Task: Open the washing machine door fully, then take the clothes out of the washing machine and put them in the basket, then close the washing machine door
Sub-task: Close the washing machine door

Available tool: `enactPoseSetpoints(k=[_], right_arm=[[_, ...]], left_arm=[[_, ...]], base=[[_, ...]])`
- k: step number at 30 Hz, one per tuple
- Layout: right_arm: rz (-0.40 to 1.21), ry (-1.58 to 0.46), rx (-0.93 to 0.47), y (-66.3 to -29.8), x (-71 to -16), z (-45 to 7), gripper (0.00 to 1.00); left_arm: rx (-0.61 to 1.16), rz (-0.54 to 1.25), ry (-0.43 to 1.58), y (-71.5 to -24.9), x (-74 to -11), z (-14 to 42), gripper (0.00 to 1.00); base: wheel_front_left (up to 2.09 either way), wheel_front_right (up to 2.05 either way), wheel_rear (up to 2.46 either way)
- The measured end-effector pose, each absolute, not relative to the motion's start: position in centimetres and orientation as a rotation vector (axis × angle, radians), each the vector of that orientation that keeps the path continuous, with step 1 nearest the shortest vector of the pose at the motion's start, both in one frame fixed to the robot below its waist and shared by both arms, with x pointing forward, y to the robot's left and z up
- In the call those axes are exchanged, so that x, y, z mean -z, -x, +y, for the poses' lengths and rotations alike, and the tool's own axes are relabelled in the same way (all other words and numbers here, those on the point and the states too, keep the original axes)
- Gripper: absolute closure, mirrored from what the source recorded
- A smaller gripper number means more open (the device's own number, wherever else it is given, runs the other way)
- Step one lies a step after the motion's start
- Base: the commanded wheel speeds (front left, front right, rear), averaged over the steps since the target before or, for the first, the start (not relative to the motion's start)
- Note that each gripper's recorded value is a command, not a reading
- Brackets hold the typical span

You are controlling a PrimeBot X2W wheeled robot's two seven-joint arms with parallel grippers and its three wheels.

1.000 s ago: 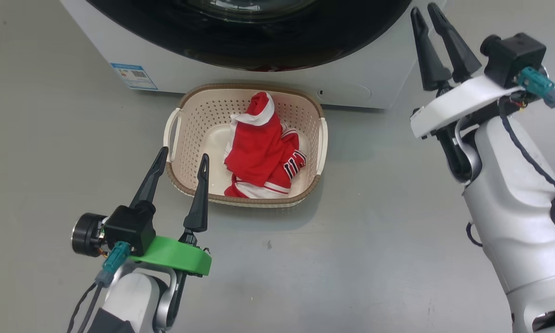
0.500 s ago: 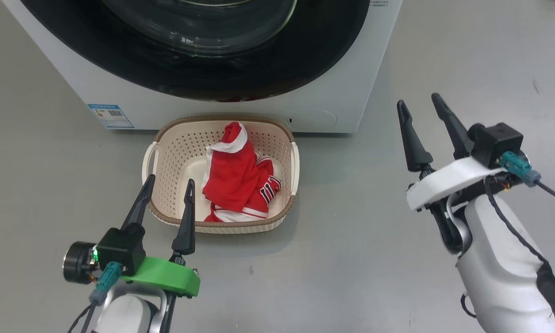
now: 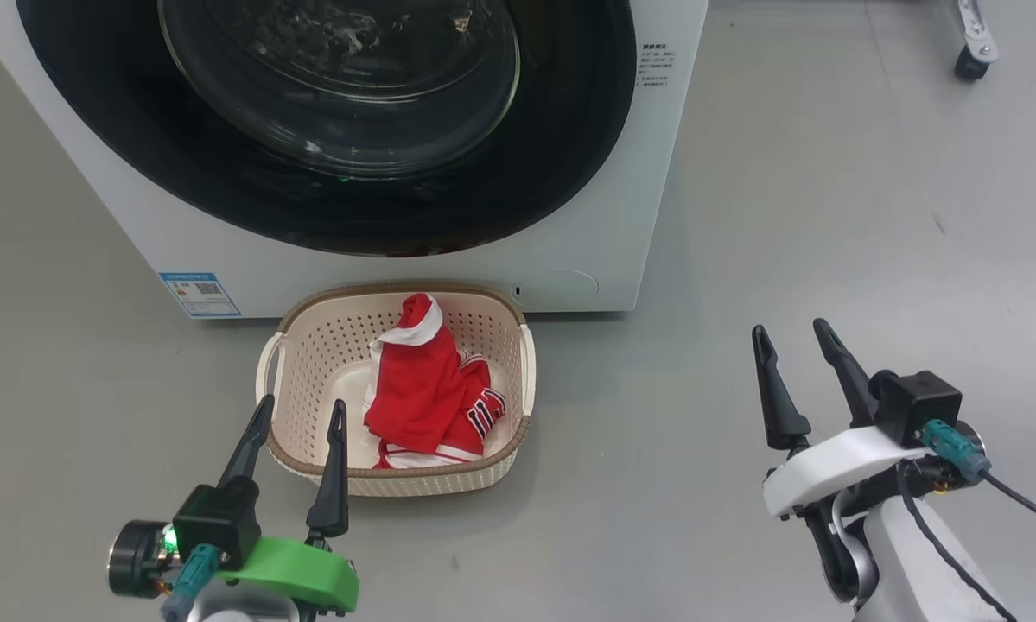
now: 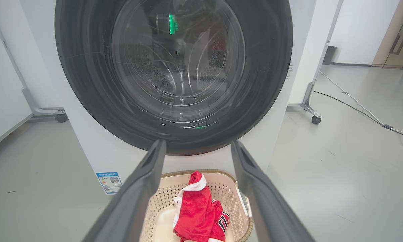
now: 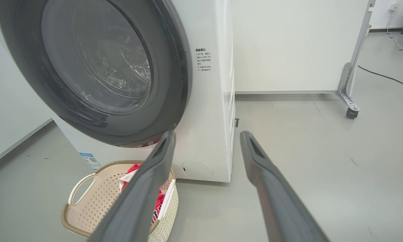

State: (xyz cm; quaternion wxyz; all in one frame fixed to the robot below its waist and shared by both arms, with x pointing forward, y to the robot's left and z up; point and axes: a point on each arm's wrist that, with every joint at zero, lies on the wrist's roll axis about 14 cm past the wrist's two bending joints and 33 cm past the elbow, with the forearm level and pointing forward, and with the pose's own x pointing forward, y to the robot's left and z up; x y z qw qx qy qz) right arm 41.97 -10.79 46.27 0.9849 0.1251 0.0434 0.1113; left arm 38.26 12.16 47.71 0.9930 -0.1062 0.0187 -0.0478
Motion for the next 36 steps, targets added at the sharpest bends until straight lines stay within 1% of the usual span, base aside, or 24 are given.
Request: enactPoseSetpoints(k=[17,26,36], right_arm=[[0.084,-0.236,-0.163,-36.4,-46.3,-12.2,0.0],[0.069,-0.236,-0.145,-35.0,-46.6,-12.5,0.0],[0.06,-0.236,-0.139,-34.4,-46.8,-12.7,0.0]], left_arm=[[0.1,0.027,0.222,-35.3,-48.2,11.9,0.0],[0.105,0.033,0.226,-34.1,-48.2,11.8,0.0],[0.108,0.025,0.228,-33.9,-48.6,11.8,0.0]], base=[[0.0,0.0,0.0],[0.0,0.0,0.0],[0.0,0.0,0.0]])
